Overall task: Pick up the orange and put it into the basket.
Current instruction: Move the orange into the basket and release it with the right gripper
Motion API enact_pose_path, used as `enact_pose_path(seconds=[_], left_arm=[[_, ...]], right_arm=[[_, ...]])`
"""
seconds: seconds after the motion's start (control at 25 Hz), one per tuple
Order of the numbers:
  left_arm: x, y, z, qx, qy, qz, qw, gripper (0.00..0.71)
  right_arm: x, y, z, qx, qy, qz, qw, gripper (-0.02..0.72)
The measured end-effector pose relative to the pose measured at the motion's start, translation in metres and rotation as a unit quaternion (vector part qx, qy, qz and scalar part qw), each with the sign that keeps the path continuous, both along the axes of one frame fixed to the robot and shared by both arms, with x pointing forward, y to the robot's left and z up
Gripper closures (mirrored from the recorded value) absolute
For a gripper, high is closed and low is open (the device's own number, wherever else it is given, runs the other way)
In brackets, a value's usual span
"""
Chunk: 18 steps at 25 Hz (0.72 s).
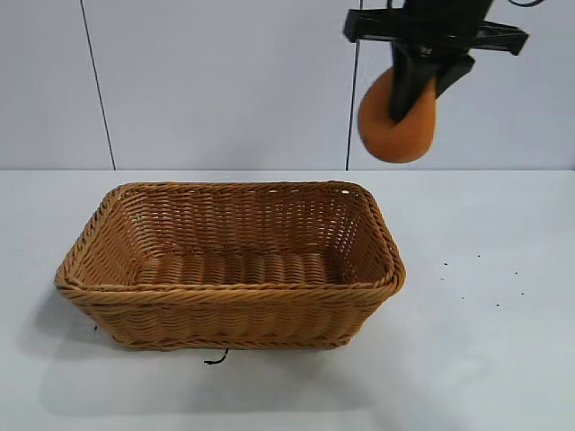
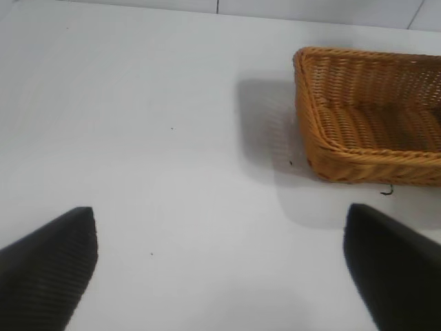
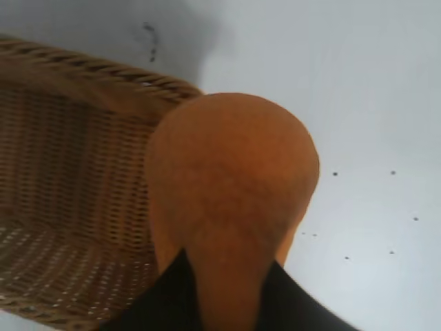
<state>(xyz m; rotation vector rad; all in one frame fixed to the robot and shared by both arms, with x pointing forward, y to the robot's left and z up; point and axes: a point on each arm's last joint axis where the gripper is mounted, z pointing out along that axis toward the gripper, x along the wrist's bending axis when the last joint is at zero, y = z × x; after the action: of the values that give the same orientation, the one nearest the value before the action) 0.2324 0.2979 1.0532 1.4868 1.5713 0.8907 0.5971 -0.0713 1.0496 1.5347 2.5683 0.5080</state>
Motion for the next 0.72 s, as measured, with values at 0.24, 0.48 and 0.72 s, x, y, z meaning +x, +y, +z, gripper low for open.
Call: enact_pose_path(seconds=[0.24,0.48,0.72], left_arm=[[0.0,0.0,0.0,0.0,0.0,0.0,1.0,0.014],[0.0,0.0,0.0,0.0,0.0,0.0,1.0,0.014],[0.0,0.0,0.0,0.0,0.0,0.0,1.0,0.014]], right_arm=[[-0.001,0.042,-0.052,-0.008,0.015,0.035,0.999,0.654],[0.01,0.051,-0.109,-0.029,0.046,0.034,0.998,0.654],[0.011,0.053,-0.126,-0.034,0.063,0.023,0.997,0.449]])
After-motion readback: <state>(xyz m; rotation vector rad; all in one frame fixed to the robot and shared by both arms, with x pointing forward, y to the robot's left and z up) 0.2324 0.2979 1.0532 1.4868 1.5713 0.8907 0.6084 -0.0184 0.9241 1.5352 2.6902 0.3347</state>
